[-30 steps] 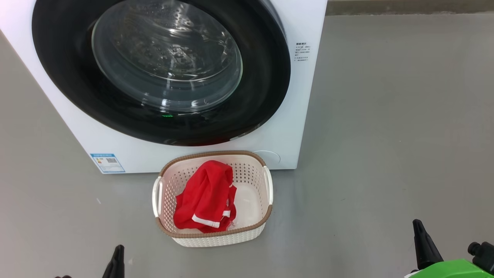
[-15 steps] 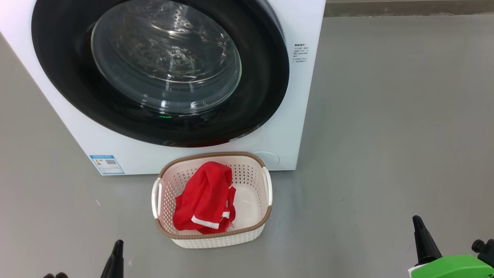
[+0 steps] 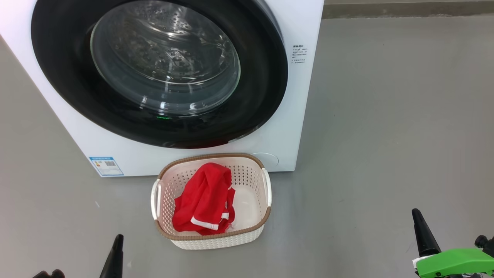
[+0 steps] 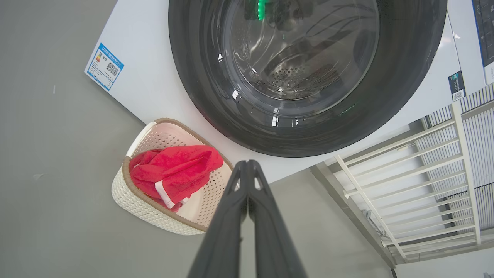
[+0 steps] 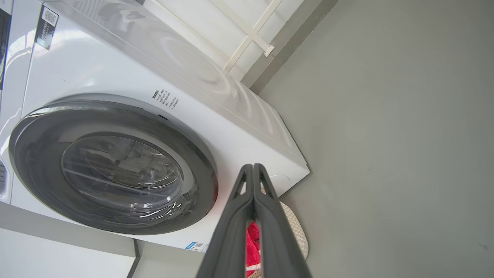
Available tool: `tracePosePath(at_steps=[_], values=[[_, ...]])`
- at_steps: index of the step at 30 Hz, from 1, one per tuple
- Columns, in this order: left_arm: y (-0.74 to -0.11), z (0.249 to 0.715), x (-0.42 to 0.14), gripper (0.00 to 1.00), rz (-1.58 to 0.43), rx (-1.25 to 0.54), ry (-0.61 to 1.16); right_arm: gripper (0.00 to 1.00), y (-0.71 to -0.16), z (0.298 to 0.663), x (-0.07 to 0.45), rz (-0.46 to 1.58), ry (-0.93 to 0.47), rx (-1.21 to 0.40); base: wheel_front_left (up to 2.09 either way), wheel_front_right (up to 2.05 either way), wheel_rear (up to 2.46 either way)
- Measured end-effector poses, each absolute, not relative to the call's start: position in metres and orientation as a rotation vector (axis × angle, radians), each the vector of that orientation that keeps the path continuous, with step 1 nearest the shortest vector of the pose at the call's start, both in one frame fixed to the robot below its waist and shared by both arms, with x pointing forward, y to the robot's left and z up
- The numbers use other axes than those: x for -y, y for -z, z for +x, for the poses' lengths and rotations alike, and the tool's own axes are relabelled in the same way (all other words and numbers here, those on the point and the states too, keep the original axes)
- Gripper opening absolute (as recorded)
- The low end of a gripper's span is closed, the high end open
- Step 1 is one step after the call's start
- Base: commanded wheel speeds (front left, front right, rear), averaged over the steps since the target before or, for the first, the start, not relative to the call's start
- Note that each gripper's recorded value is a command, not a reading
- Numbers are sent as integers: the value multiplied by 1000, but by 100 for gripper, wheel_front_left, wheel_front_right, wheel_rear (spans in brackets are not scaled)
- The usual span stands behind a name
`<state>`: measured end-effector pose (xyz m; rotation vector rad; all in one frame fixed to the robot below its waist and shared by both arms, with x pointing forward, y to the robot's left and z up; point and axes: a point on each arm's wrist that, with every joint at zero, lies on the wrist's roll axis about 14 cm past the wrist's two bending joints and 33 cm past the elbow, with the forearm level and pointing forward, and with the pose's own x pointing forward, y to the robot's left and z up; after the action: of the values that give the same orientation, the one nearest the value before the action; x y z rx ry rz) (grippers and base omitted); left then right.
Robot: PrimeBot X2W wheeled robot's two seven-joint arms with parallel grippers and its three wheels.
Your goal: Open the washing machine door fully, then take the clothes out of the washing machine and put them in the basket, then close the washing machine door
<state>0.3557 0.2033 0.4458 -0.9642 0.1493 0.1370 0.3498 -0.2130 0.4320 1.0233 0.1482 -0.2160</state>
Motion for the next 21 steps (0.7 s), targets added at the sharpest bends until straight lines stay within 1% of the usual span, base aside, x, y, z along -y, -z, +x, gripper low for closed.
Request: tracePosePath(at_steps=[21], values=[[-454, 362, -198, 0, -1184, -134, -125, 0, -446, 358, 211, 1231, 192, -114, 0, 0, 0]])
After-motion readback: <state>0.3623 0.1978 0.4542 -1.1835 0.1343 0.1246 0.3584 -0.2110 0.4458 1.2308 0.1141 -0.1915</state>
